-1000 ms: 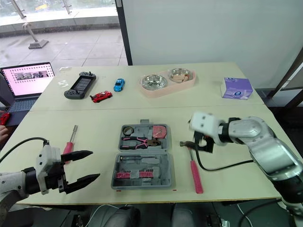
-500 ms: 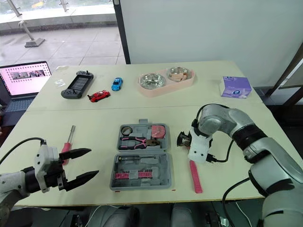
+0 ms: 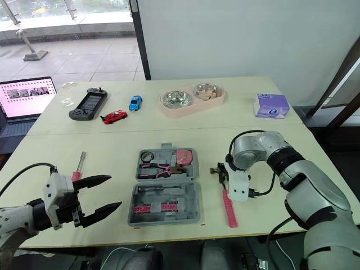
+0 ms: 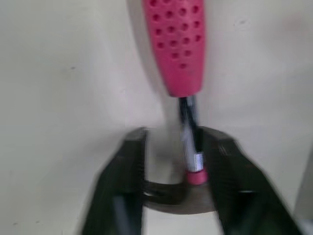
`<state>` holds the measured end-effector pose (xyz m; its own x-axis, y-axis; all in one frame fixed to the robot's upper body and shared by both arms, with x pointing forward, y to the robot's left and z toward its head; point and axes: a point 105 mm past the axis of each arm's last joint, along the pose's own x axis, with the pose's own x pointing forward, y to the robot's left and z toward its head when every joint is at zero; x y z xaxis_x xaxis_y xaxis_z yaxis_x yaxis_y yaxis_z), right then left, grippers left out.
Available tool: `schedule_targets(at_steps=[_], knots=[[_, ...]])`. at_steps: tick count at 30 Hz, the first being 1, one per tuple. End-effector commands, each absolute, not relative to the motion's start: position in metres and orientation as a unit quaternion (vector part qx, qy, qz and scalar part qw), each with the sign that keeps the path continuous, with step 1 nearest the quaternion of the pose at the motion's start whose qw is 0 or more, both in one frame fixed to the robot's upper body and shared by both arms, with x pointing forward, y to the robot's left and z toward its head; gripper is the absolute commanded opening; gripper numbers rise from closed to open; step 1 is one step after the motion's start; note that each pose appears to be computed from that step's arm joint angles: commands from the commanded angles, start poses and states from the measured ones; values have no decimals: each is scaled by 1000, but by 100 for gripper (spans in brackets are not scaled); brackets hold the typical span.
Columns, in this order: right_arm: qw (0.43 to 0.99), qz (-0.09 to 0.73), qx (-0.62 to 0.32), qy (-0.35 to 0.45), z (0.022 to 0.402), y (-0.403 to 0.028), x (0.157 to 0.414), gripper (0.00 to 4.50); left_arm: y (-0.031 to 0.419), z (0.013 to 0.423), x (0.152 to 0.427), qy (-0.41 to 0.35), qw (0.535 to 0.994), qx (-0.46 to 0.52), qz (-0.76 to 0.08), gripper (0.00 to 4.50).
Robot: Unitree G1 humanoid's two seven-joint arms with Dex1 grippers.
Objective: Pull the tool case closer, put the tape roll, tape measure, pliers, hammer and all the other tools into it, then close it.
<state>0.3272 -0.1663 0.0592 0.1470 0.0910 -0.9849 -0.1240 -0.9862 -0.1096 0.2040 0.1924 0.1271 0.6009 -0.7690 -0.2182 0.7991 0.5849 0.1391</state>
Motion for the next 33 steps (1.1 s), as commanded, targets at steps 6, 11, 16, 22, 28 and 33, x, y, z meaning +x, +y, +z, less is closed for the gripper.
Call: schedule_targets(at_steps=[6, 11, 16, 22, 28, 33], knots=[[265, 646, -714, 53, 112, -159, 334, 4, 191, 133, 209, 52, 887, 125, -441, 450], [460, 692, -525, 182, 169, -169, 301, 4, 190, 131, 212, 51, 887, 122, -442, 450], [638, 623, -281, 356, 190, -173, 292, 4, 187, 128, 214, 50, 885, 119, -447, 450], [779, 412, -63, 468, 157, -182, 302, 4, 186, 126, 215, 55, 880, 118, -456, 450], [823, 260, 54, 503, 105, -214, 289, 4, 187, 127, 215, 58, 878, 117, -460, 450], [845, 226, 72, 480, 81, -197, 271, 4, 187, 126, 215, 58, 877, 118, -462, 450]])
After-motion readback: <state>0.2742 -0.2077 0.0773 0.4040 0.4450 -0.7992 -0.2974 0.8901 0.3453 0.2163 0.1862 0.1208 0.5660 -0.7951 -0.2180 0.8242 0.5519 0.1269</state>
